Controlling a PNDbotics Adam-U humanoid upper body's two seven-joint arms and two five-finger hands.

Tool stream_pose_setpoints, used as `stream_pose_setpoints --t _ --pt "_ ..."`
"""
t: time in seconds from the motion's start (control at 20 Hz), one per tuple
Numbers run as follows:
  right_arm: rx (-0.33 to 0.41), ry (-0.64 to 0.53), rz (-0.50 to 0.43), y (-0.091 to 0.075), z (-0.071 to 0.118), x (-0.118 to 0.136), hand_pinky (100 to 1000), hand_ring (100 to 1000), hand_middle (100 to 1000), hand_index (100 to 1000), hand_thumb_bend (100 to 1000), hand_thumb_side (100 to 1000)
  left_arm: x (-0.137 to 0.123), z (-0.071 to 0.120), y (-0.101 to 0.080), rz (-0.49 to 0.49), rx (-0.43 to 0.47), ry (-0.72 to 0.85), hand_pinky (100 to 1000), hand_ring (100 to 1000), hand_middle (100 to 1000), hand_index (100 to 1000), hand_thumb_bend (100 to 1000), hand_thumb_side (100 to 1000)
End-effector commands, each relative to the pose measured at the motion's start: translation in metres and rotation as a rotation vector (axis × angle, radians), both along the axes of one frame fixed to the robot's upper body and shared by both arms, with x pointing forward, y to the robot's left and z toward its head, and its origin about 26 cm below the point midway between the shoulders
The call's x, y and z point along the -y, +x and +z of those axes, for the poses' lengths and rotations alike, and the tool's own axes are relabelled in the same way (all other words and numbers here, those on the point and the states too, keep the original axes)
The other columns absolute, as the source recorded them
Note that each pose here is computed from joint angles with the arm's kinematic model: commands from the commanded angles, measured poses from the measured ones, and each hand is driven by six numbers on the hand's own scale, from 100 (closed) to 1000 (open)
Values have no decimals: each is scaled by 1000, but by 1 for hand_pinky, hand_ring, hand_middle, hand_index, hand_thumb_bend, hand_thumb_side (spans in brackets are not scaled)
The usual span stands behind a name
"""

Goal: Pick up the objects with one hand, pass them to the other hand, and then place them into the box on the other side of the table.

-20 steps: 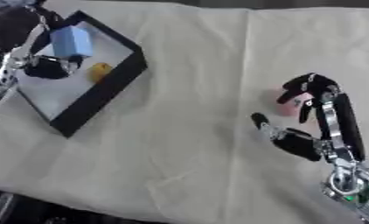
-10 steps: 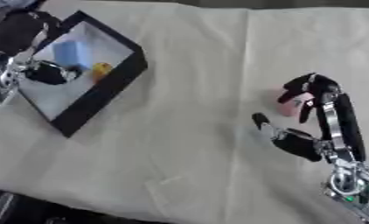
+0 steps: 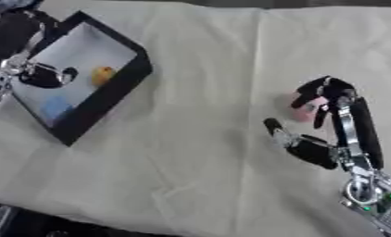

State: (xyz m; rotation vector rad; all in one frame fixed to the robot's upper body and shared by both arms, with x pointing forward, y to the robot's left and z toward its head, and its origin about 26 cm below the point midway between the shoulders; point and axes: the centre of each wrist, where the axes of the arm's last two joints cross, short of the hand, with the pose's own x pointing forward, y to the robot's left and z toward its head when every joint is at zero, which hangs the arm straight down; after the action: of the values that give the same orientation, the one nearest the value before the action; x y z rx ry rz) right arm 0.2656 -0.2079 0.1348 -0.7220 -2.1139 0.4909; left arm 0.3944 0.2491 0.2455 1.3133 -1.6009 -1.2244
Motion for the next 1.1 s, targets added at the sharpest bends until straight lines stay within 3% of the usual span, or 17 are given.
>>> stream_pose_setpoints --t 0.05,0.1,0.2,0.4,0.6,1.1 --pt "30 -9 -5 1 6 4 227 602 577 475 585 100 3 21 -10 -59 113 -55 799 708 651 738 299 100" --pt "31 -12 -8 1 5 5 230 605 579 479 585 100 5 25 -14 -77 132 -84 820 695 640 732 154 100" --pt "32 -27 -16 0 4 9 233 609 584 485 586 100 10 33 -23 -125 156 -163 847 693 638 731 100 112" --pt "16 -75 -51 -1 2 18 237 631 605 513 587 100 13 48 -44 -212 169 -297 874 683 622 720 100 177" --pt "-25 -136 -111 -1 3 30 251 666 639 547 570 100 12 57 -60 -239 154 -345 880 683 621 720 100 201" --pt "-83 -227 -186 6 21 49 268 704 683 599 602 100 2 69 -73 -219 145 -417 895 673 610 719 100 311"
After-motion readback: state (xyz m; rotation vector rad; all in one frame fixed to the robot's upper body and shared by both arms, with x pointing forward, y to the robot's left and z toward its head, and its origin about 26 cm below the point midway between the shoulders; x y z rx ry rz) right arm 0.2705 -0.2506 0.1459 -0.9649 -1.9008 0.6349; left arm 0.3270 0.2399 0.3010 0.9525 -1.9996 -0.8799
